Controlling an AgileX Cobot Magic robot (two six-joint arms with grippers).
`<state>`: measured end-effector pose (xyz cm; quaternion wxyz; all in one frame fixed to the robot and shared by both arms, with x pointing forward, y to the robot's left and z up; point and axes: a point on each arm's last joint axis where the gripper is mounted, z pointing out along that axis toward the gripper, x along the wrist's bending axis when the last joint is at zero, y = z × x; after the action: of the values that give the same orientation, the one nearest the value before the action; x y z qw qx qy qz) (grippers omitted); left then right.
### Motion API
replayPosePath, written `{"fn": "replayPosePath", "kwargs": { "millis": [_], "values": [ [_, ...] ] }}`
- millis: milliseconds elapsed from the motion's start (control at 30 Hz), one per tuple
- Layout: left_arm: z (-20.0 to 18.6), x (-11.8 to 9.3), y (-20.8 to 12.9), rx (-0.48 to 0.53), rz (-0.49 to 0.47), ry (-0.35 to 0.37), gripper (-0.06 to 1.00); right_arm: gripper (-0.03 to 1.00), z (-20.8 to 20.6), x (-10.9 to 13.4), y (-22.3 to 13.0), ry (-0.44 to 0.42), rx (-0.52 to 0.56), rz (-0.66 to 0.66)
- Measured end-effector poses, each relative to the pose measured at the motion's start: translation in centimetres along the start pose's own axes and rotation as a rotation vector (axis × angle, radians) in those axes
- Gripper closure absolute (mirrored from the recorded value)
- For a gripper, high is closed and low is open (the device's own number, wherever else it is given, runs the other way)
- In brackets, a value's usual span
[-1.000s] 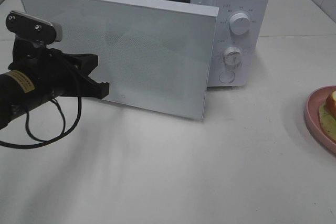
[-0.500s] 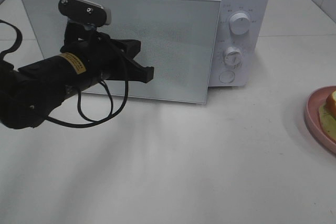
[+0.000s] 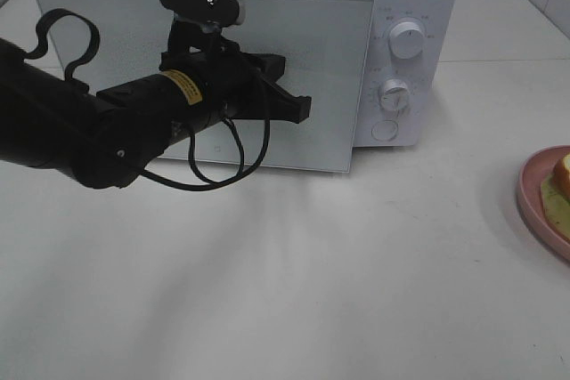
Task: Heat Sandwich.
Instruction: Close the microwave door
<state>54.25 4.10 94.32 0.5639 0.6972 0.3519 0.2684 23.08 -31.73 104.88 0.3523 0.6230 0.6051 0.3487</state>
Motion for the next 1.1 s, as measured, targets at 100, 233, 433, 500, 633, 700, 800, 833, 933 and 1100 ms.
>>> {"fn": "replayPosePath", "kwargs": {
  "millis": [100, 233, 433, 500, 633, 700, 800, 833, 933, 1100],
  "values": [
    [1.0, -0.1, 0.6, -0.003, -0.004, -0.001, 0.94, 0.2, 0.0, 0.0, 0.0, 0.0, 0.0, 0.0],
    [1.5, -0.1, 0.9, -0.001, -0.009, 0.0, 0.94, 0.2, 0.0, 0.0, 0.0, 0.0, 0.0, 0.0],
    [2.7, -0.7, 2.2, -0.03, -0.013, -0.013, 0.94, 0.2, 0.0, 0.0, 0.0, 0.0, 0.0, 0.0],
    [2.8, -0.8, 2.3, -0.033, -0.013, -0.015, 0.94, 0.2, 0.0, 0.0, 0.0, 0.0, 0.0, 0.0],
    [3.5, -1.2, 2.5, -0.022, -0.005, -0.029, 0.94, 0.2, 0.0, 0.0, 0.0, 0.0, 0.0, 0.0],
    [3.9, -1.5, 2.6, -0.014, -0.004, -0.035, 0.94, 0.2, 0.0, 0.0, 0.0, 0.0, 0.0, 0.0],
    [4.5, -1.7, 2.6, -0.013, -0.004, -0.039, 0.94, 0.2, 0.0, 0.0, 0.0, 0.0, 0.0, 0.0],
    [4.7, -1.7, 2.5, -0.008, -0.004, -0.04, 0.94, 0.2, 0.0, 0.0, 0.0, 0.0, 0.0, 0.0],
    [5.5, -1.9, 2.8, -0.001, -0.004, -0.045, 0.94, 0.2, 0.0, 0.0, 0.0, 0.0, 0.0, 0.0],
    [6.4, -2.2, 3.0, 0.015, -0.009, -0.05, 0.94, 0.2, 0.0, 0.0, 0.0, 0.0, 0.0, 0.0]
  ]
}}
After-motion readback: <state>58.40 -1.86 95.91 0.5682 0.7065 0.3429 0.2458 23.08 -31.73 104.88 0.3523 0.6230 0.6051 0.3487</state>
